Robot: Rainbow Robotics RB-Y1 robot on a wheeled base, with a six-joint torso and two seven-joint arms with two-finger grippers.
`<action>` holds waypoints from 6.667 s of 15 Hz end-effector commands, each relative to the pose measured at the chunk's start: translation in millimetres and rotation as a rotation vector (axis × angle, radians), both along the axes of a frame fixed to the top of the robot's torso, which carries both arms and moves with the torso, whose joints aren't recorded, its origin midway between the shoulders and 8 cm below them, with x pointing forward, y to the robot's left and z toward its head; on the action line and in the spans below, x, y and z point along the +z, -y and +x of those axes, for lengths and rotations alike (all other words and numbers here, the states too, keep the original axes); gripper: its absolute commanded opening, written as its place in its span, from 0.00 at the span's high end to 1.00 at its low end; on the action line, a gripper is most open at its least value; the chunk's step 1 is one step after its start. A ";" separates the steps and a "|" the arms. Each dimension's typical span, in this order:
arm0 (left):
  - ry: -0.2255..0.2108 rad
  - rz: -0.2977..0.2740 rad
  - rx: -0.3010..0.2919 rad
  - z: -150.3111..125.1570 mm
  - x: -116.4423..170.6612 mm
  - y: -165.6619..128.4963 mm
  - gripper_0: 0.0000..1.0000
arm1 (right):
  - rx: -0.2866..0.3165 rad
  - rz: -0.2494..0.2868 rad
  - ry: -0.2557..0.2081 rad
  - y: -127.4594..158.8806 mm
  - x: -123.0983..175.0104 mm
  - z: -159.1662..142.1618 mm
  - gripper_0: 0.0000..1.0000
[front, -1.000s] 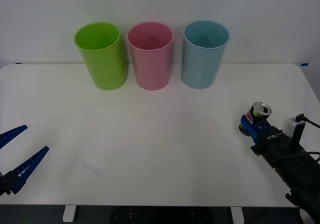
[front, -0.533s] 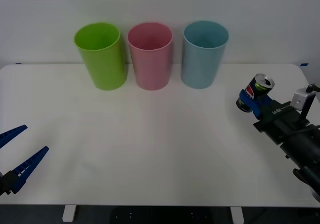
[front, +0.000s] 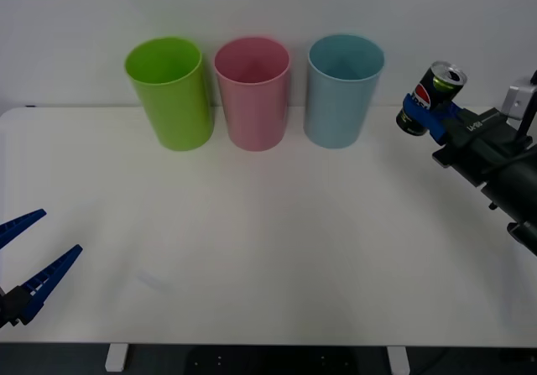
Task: Grasp the object on the table and drop it into the matching bin: aluminum can to the light blue bin, PET bottle to the pink bin.
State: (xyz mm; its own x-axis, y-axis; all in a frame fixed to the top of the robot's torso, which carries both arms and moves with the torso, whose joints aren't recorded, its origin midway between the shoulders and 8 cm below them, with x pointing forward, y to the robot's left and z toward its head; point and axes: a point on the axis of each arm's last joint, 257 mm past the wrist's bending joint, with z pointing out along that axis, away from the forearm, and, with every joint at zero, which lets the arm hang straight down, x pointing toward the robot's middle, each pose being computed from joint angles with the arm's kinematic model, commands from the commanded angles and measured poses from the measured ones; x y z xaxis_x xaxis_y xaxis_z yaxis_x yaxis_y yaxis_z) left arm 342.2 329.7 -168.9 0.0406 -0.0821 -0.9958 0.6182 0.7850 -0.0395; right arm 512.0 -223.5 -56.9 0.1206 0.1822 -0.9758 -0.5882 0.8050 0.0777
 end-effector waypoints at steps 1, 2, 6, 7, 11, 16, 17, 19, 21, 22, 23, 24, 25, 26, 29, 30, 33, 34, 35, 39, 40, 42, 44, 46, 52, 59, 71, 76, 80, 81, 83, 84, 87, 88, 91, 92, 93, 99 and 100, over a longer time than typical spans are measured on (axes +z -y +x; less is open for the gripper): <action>0.000 0.000 0.000 0.0 0.0 0.0 0.00 | 0.008 -0.019 0.031 -5.6 29.4 13.1 1.00; 0.000 0.000 0.000 0.0 0.0 0.0 0.00 | 0.010 -0.026 0.042 -7.6 39.1 17.7 1.00; 0.000 0.000 0.000 0.0 0.0 0.0 0.00 | 0.015 -0.062 0.059 -9.5 54.0 46.2 1.00; 0.000 0.000 0.000 0.0 0.0 0.0 0.00 | 0.005 -0.078 0.061 -7.9 56.3 56.2 1.00; 0.000 0.000 0.000 0.0 0.0 0.0 0.00 | -0.008 -0.114 0.049 -12.8 59.8 92.8 1.00; 0.000 0.000 0.000 0.0 0.0 0.0 0.00 | -0.007 -0.160 0.017 -32.8 56.9 137.1 1.00; 0.000 0.000 0.000 0.0 0.0 0.0 0.00 | -0.009 -0.165 0.007 -38.4 54.7 145.2 1.00; 0.000 0.000 0.000 0.0 0.0 0.0 0.00 | -0.010 -0.173 -0.013 -49.6 50.6 158.9 1.00; 0.000 0.000 0.000 0.0 0.0 0.0 0.00 | -0.005 -0.173 -0.037 -62.6 46.5 171.7 1.00; 0.000 0.000 0.000 0.0 0.0 0.0 0.00 | -0.009 -0.180 -0.045 -68.2 44.2 177.5 1.00; 0.000 0.000 0.000 0.0 0.0 0.0 0.00 | -0.021 -0.182 -0.053 -71.8 43.5 185.0 1.00; 0.000 0.000 0.000 0.0 0.0 0.0 0.00 | -0.031 -0.181 -0.058 -75.8 43.2 190.2 1.00; 0.000 0.000 0.000 0.0 0.0 0.0 0.00 | -0.048 -0.183 -0.058 -77.7 44.4 195.5 1.00; 0.000 0.000 0.000 0.0 0.0 0.0 0.00 | -0.075 -0.179 -0.056 -79.4 44.6 201.2 1.00; 0.000 0.000 0.000 0.0 0.0 0.0 0.00 | -0.150 -0.164 -0.047 -78.0 45.1 211.5 1.00; 0.000 0.000 0.000 0.0 0.0 0.0 0.00 | -0.173 -0.159 -0.043 -75.7 45.9 214.0 1.00; 0.000 0.000 0.000 0.0 0.0 0.0 0.00 | -0.215 -0.134 -0.040 -76.0 46.6 218.2 0.99; 0.000 0.000 0.000 0.0 0.0 0.0 0.00 | -0.217 -0.134 -0.042 -75.7 45.8 218.5 0.98; 0.000 0.000 0.000 0.0 0.0 0.0 0.00 | -0.218 -0.137 -0.040 -75.5 45.5 218.3 0.97; 0.000 0.000 0.000 0.0 0.0 0.0 0.00 | -0.223 -0.142 -0.034 -73.3 46.4 218.7 0.29; 0.000 0.000 0.000 0.0 0.0 0.0 0.00 | -0.225 -0.147 -0.033 -72.6 45.9 218.8 0.00; 0.000 0.000 0.000 0.0 0.0 0.0 0.00 | -0.227 -0.159 -0.024 -72.5 46.6 218.7 0.00; 0.000 0.000 0.000 0.0 0.0 0.0 0.00 | -0.228 -0.161 -0.021 -71.6 47.2 218.6 0.00; 0.000 0.000 0.000 0.0 0.0 0.0 0.00 | -0.204 -0.150 -0.026 -73.3 45.5 215.8 0.00; 0.000 0.000 0.000 0.0 0.0 0.0 0.00 | -0.167 -0.156 0.031 -54.5 41.9 180.9 0.00; 0.000 0.000 0.000 0.0 0.0 0.0 0.00 | -0.107 -0.186 0.064 -16.8 20.8 116.3 0.00; 0.000 0.000 0.000 0.0 0.0 0.0 0.00 | 0.054 -0.340 0.050 26.2 -47.0 13.3 0.00; 0.000 0.000 0.000 0.0 0.0 0.0 0.00 | 0.083 -0.414 0.043 44.2 -81.8 -19.7 0.00; 0.000 0.000 0.000 0.0 0.0 0.0 0.00 | 0.111 -0.418 0.006 55.9 -101.9 -48.9 0.00; 0.000 0.000 0.000 0.0 0.0 0.0 0.00 | 0.109 -0.426 0.006 58.1 -101.6 -59.8 0.00; 0.000 0.000 0.000 0.0 0.0 0.0 0.00 | 0.113 -0.414 -0.003 58.5 -104.8 -79.4 0.00; 0.000 0.000 0.000 0.0 0.0 0.0 0.00 | 0.109 -0.412 -0.009 61.5 -106.2 -89.9 0.00; 0.000 0.000 0.000 0.0 0.0 0.0 0.00 | 0.106 -0.409 -0.027 69.6 -112.4 -108.9 0.00; 0.000 0.000 0.000 0.0 0.0 0.0 0.00 | 0.104 -0.410 -0.035 72.5 -115.5 -112.8 0.00; 0.000 0.000 0.000 0.0 0.0 0.0 0.00 | 0.106 -0.415 -0.069 81.3 -126.3 -126.6 0.00; 0.000 0.000 0.000 0.0 0.0 0.0 0.00 | 0.109 -0.416 -0.075 82.8 -128.8 -130.6 0.00; 0.000 0.000 0.000 0.0 0.0 0.0 0.00 | 0.117 -0.408 -0.087 83.8 -132.4 -137.9 0.00; 0.000 0.000 0.000 0.0 0.0 0.0 0.00 | 0.130 -0.401 -0.120 87.9 -141.0 -151.5 0.00; 0.000 0.000 0.000 0.0 0.0 0.0 0.00 | 0.130 -0.401 -0.120 87.9 -141.0 -151.5 0.00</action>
